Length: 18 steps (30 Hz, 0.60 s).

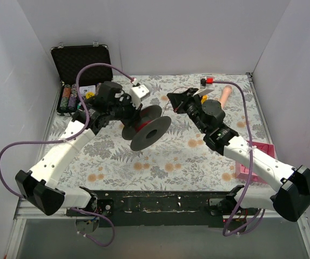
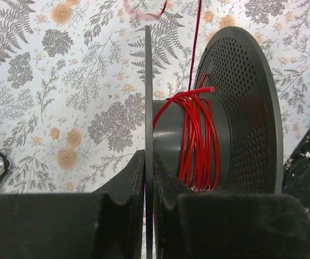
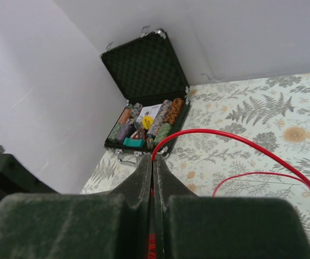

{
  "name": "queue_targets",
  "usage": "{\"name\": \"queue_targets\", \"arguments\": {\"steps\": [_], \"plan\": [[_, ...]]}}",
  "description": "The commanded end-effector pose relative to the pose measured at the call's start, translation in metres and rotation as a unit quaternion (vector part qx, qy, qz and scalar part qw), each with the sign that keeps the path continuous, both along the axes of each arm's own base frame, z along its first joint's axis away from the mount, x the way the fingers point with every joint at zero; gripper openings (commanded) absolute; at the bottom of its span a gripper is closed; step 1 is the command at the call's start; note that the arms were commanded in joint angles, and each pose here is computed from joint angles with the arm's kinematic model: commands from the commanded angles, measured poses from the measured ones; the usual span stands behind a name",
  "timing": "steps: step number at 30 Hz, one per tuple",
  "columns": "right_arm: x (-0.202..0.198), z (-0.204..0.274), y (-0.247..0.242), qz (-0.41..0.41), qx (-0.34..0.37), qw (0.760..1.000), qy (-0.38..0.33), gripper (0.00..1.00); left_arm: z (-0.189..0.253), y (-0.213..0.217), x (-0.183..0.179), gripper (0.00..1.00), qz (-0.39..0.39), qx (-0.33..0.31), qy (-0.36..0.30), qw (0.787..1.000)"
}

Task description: Wrap the cables

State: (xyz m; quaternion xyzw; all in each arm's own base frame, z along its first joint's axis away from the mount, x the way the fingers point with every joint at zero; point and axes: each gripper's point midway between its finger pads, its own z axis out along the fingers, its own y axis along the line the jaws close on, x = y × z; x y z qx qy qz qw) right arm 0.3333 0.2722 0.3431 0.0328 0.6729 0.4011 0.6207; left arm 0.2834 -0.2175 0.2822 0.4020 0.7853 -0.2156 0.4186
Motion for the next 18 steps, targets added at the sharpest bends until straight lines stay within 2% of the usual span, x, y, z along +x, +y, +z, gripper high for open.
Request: {"name": "queue_targets", "arguments": {"steps": [1, 6, 10, 12, 15, 18], "plan": [[-0.011, 0.034, 0.019, 0.005, -0.004, 0.999, -0.042, 0.01, 0.011, -0.013, 0.029, 0.0, 0.053, 0.017, -0.082, 0.995], [-0.024, 0.042, 0.046, 0.026, -0.005, 0.998, -0.052, 0.01, 0.011, -0.021, 0.069, 0.0, 0.131, -0.008, -0.09, 0.987], [-0.033, 0.056, 0.063, 0.034, -0.002, 0.997, -0.065, 0.02, 0.017, -0.018, 0.097, 0.0, 0.209, -0.039, -0.101, 0.972], [-0.042, 0.062, 0.072, 0.034, -0.018, 0.996, -0.081, 0.09, 0.025, -0.019, 0.109, 0.0, 0.233, -0.061, -0.113, 0.964], [-0.051, 0.055, 0.086, 0.03, -0.057, 0.994, -0.093, 0.24, 0.045, -0.017, 0.124, 0.0, 0.266, -0.093, -0.134, 0.95], [-0.055, 0.043, 0.092, 0.037, -0.072, 0.992, -0.094, 0.31, 0.067, -0.017, 0.13, 0.0, 0.275, -0.122, -0.157, 0.941]]}}
